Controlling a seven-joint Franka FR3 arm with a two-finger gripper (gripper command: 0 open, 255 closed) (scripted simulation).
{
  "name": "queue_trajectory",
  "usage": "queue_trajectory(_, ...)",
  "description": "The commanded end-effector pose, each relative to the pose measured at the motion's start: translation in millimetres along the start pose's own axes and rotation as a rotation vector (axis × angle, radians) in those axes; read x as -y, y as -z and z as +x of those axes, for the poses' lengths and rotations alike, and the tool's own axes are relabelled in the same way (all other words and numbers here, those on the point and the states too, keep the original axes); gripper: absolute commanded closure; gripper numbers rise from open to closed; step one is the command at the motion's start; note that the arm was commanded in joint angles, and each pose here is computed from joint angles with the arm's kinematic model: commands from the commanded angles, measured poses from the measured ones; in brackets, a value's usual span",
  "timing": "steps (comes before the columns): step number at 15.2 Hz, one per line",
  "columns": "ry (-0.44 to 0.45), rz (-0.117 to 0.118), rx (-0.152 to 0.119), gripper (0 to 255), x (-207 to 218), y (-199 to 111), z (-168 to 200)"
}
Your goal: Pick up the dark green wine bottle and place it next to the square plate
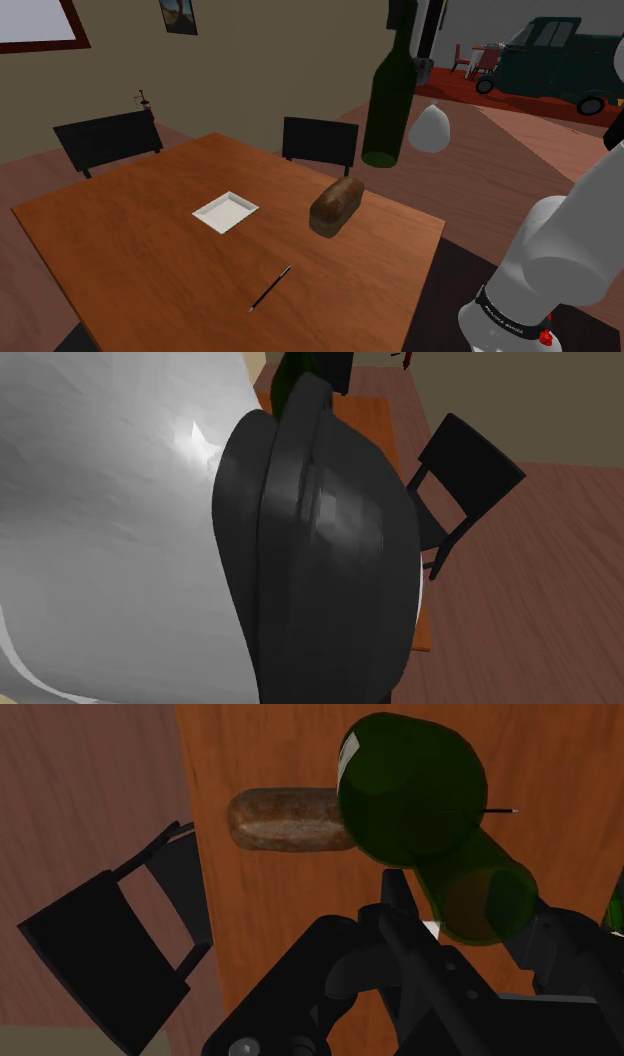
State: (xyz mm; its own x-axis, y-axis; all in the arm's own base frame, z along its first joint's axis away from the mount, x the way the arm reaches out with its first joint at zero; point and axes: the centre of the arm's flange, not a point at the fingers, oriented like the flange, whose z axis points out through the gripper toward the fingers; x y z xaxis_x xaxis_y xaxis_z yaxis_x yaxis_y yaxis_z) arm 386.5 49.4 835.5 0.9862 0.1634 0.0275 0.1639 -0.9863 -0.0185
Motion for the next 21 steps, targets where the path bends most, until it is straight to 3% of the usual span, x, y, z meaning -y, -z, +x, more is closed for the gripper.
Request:
queue_trajectory(1,0.0,0.0,-0.002,255,-4.3,-19.1,19.0)
queue_trajectory(21,0.0,0.0,-0.002,255,-29.0,-200.6,209.2)
